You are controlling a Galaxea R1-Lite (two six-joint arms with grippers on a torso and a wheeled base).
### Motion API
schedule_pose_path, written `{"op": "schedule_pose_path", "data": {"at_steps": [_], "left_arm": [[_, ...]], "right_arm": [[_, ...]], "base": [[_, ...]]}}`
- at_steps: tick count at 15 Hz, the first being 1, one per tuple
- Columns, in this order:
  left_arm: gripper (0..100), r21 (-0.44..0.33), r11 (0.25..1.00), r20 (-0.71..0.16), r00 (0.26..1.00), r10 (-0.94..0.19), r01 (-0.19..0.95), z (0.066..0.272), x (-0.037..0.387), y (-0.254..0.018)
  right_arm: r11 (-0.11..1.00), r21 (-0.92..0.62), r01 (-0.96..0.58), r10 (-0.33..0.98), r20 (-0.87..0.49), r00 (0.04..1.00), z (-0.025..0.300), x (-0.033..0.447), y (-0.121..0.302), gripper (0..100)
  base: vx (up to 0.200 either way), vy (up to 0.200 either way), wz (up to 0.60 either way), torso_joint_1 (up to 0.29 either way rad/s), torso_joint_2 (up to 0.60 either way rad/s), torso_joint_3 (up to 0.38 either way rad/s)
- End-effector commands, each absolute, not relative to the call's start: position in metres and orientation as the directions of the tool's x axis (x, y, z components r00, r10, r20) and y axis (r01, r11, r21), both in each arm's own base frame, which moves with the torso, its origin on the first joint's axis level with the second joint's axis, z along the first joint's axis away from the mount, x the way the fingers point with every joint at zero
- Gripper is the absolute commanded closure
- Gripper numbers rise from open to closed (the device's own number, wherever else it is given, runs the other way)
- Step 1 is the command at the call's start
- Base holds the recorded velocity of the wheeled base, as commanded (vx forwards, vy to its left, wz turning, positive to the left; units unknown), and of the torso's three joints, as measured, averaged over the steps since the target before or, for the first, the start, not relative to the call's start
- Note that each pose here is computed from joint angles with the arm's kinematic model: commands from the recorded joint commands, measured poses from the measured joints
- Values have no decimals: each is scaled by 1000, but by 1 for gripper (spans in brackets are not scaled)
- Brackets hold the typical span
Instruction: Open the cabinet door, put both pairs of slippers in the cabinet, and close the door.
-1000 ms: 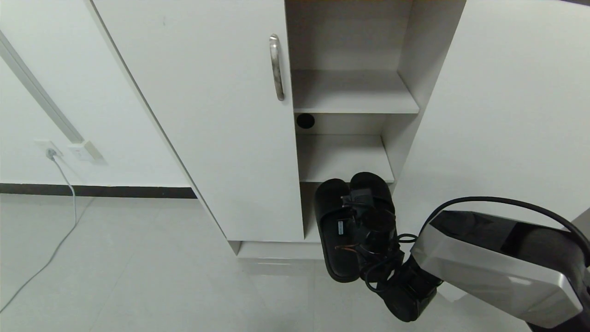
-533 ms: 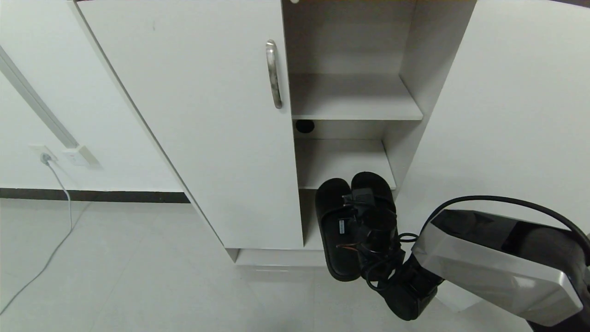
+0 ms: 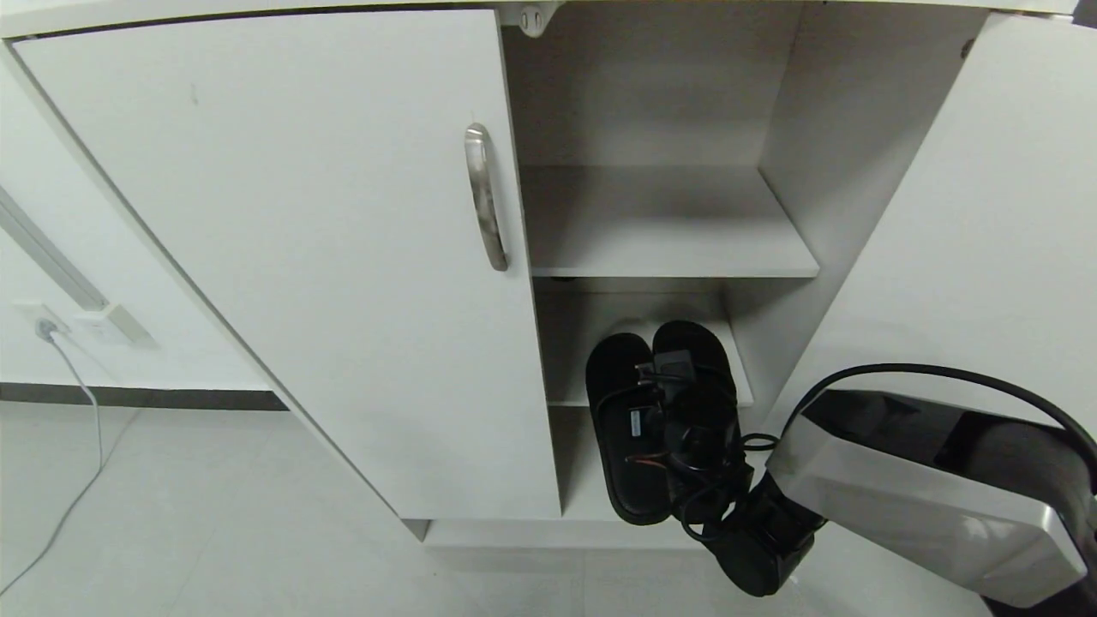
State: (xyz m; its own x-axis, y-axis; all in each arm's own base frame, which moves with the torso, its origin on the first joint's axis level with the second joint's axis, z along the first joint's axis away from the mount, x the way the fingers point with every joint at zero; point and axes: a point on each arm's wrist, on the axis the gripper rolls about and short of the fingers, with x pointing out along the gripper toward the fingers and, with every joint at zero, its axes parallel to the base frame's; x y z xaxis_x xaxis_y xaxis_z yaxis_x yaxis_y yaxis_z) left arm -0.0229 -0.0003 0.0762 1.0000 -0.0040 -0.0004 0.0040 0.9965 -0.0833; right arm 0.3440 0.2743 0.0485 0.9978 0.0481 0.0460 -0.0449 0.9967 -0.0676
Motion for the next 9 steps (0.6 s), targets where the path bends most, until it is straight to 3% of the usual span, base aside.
{"op": "schedule_pose_path", "data": {"at_steps": [1,9], "left_arm": [[100,-83,997,0,1000,-5,5,76,-23,0],[100,-84,996,0,1000,-3,3,76,-23,0]], "right_arm": [[997,-62,-48,51,52,997,51,344,276,100],[1000,3,-9,9,-39,999,69,389,284,100]], "base": [[0,0,0,0,0,0],[0,0,0,0,0,0]]}}
